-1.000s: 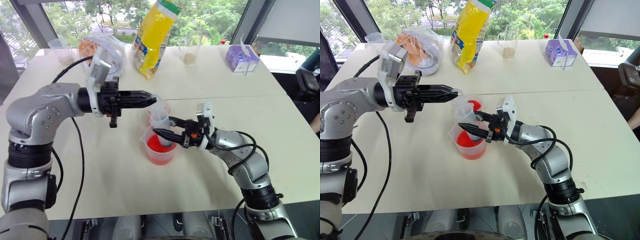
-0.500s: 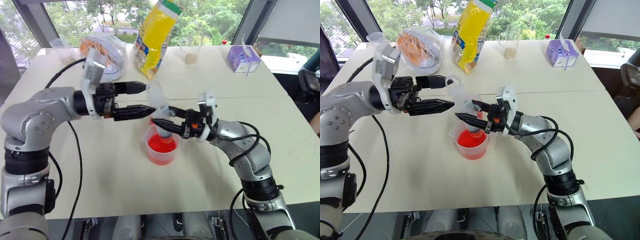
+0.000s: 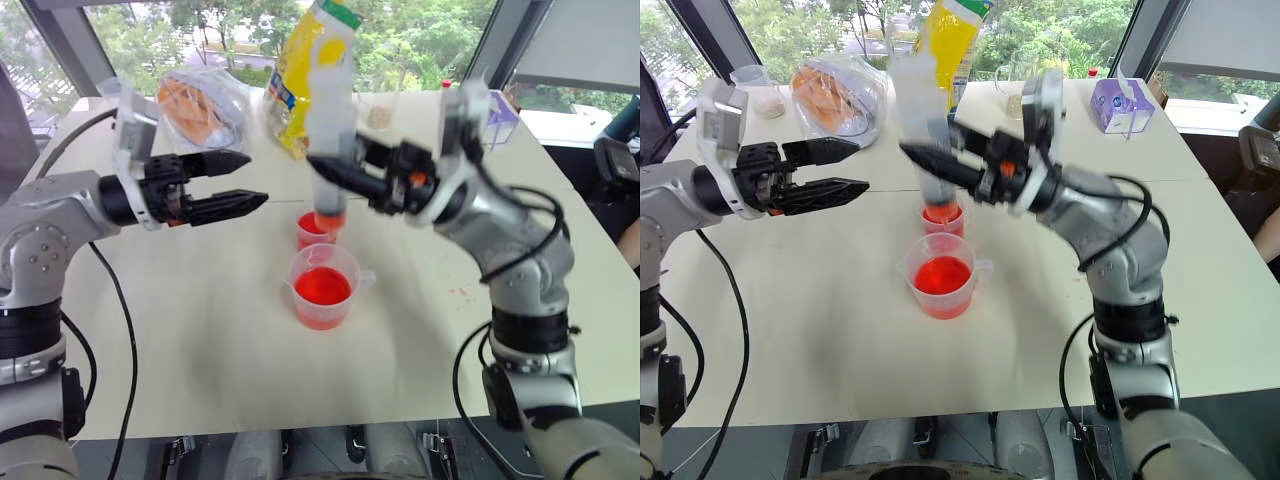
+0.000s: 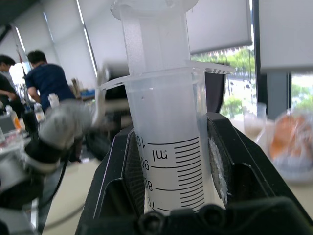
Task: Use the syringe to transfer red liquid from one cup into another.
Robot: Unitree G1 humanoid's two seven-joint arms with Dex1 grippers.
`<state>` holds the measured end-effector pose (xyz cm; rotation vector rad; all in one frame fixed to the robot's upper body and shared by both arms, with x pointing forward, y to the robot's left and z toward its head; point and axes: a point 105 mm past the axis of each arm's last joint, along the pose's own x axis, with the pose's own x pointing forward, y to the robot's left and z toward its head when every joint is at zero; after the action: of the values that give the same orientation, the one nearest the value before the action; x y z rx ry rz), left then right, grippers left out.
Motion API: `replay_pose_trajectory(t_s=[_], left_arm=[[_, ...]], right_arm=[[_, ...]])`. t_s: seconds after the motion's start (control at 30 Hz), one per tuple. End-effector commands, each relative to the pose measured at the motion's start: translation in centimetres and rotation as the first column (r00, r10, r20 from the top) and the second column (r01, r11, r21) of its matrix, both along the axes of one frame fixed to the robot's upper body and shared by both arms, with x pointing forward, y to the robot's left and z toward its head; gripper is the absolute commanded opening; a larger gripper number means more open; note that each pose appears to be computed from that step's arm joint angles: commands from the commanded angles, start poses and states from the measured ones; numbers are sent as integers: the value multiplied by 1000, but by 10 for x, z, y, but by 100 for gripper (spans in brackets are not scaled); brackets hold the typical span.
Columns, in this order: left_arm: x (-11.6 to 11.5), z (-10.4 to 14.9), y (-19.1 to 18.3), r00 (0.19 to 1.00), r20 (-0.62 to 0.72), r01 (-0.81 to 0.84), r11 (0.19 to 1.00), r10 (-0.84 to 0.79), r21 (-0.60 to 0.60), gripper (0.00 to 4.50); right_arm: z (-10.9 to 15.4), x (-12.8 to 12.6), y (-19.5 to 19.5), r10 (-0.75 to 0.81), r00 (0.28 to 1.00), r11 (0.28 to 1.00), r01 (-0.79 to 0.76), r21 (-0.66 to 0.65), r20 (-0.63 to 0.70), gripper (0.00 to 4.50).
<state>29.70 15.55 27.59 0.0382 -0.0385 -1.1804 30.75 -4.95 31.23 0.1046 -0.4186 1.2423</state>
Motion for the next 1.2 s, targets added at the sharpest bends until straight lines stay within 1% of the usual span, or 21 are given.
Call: replay_pose_trajectory(t_s=[0.03,0.13,0.23,0.33,0.5,0.63,0.8,0.9,1.0,1.07,1.1,1.17,1.2], left_arm=[[-3,17,-1,996,86,7,1000,-6,-3,447],[0,21,-6,994,108,16,1000,-13,-23,447],[5,27,-13,991,133,18,999,-12,-42,447],[13,41,-23,986,168,31,996,-17,-80,447],[26,64,-40,973,229,63,989,-31,-134,447],[36,75,-50,967,254,73,984,-31,-160,447],[51,78,-63,966,257,80,982,-34,-170,447],[54,78,-64,966,255,82,981,-35,-174,447],[57,77,-65,966,254,81,981,-35,-175,365],[57,75,-66,966,254,85,982,-40,-168,273],[58,75,-66,966,254,86,982,-42,-166,213],[57,73,-67,966,253,92,983,-49,-161,118],[57,72,-68,966,252,96,983,-53,-159,62]], right_arm=[[6,17,-1,-21,999,999,20,30,31,140],[-6,33,2,-44,999,999,43,31,19,140],[-19,42,7,-55,998,998,55,27,12,140],[-31,49,11,-70,998,997,70,16,5,140],[-38,51,13,-75,997,997,75,4,6,140],[-42,51,14,-78,997,997,78,-6,5,140],[-47,50,14,-80,997,997,80,-17,5,140],[-47,50,15,-79,997,997,80,-20,7,140],[-47,49,15,-78,997,997,78,-23,11,140],[-46,49,16,-77,997,997,77,-23,13,140],[-46,49,16,-76,997,997,76,-23,14,140],[-45,49,16,-74,997,997,75,-23,16,140],[-45,49,16,-73,997,997,74,-23,17,140]])
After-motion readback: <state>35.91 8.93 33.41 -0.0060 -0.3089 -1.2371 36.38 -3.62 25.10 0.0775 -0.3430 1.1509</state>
